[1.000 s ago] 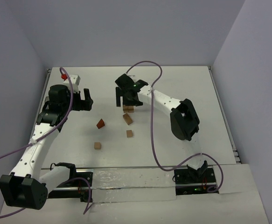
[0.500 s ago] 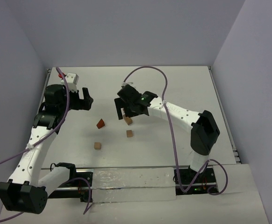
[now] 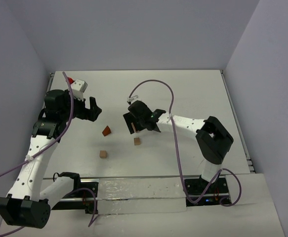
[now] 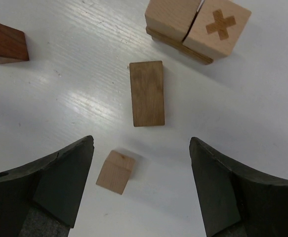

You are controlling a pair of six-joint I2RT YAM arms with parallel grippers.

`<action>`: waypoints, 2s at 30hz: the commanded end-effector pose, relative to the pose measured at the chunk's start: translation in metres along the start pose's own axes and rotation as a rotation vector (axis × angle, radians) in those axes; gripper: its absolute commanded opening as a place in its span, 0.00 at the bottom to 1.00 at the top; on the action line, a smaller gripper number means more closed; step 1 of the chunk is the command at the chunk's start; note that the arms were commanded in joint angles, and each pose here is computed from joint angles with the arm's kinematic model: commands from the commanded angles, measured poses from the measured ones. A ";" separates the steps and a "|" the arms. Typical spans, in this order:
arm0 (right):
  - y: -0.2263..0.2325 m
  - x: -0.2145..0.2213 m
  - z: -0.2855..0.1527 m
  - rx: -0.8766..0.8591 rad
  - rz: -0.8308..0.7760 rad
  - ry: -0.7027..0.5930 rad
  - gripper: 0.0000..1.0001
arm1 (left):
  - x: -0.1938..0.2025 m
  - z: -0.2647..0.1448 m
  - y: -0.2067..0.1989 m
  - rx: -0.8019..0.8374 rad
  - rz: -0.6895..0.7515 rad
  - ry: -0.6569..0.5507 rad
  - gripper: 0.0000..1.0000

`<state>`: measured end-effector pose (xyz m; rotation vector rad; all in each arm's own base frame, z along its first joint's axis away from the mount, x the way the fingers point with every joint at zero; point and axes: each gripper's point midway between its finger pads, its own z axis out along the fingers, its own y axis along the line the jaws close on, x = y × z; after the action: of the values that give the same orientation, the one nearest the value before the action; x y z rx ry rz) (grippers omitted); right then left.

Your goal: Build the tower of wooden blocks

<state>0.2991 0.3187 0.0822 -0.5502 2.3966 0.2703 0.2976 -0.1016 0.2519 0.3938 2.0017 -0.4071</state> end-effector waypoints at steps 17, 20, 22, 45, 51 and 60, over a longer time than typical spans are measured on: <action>0.011 -0.020 0.035 -0.030 -0.033 -0.126 0.80 | -0.035 -0.015 -0.017 0.089 0.053 -0.063 0.99; 0.011 -0.014 0.039 -0.023 -0.024 -0.108 0.79 | -0.035 -0.016 -0.017 0.088 0.056 -0.063 0.99; 0.011 -0.012 0.042 -0.020 -0.023 -0.098 0.78 | -0.035 -0.015 -0.017 0.086 0.055 -0.061 0.99; 0.016 0.009 0.043 -0.069 -0.122 -0.059 0.38 | -0.033 -0.016 -0.017 0.087 0.064 -0.059 0.99; 0.024 0.030 0.024 -0.192 -0.278 -0.017 0.25 | -0.030 -0.016 -0.019 0.101 0.073 -0.054 0.99; 0.036 0.065 -0.024 -0.473 -0.652 0.083 0.11 | -0.025 -0.017 -0.027 0.154 0.094 -0.042 0.99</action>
<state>0.2515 0.3253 0.0362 -1.2330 2.2527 0.4248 0.2890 -0.1159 0.2723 0.5178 1.9523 -0.4778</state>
